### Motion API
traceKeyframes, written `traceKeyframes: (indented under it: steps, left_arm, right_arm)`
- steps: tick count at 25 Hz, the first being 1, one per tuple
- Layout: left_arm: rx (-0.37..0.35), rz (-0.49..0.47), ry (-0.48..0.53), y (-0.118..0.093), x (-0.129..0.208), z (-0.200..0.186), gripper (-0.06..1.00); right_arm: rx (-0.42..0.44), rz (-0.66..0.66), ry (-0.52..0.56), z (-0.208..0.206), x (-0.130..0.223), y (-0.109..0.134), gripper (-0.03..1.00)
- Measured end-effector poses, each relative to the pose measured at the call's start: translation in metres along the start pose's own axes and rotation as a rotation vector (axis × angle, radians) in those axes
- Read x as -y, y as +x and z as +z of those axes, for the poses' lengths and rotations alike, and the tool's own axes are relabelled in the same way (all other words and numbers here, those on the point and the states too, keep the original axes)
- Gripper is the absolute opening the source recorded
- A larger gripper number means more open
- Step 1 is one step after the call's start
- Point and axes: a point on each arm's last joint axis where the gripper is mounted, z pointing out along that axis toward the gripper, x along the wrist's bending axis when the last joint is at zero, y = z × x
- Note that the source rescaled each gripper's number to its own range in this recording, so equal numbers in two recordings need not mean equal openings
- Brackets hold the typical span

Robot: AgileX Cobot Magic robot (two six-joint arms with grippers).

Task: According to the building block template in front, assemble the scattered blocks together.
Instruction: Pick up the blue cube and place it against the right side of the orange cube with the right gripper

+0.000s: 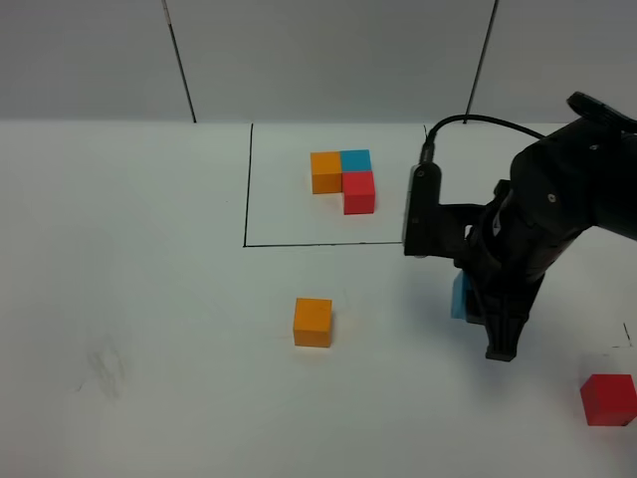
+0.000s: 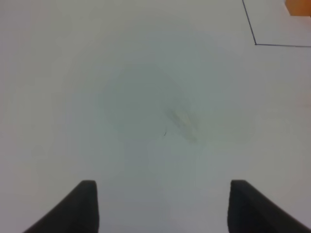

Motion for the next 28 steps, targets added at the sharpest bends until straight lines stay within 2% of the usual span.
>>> traceKeyframes:
  steps: [3,8,12,16,23,28]
  left_arm:
    - [0.000,0.000,0.000,0.000,0.000,0.000,0.29]
    - [0.000,0.000,0.000,0.000,0.000,0.000,0.29]
    - [0.000,0.000,0.000,0.000,0.000,0.000,0.29]
    - [0.000,0.000,0.000,0.000,0.000,0.000,0.29]
    - [0.000,0.000,0.000,0.000,0.000,0.000,0.29]
    - [0.000,0.000,0.000,0.000,0.000,0.000,0.29]
  right_arm:
    - [-0.001,-0.088,-0.001,0.005,-0.016,0.000,0.23]
    - [-0.081,-0.212,0.059,0.022,-0.044,-0.003,0.23]
    - [-0.129,-0.248,0.096,0.033,-0.064,-0.014,0.23]
    - [-0.153,-0.181,0.071,0.047,-0.079,-0.022,0.23]
    - [-0.166,-0.003,0.075,0.061,-0.086,-0.021,0.23]
    - [-0.151,-0.015,0.049,0.059,-0.099,-0.012,0.23]
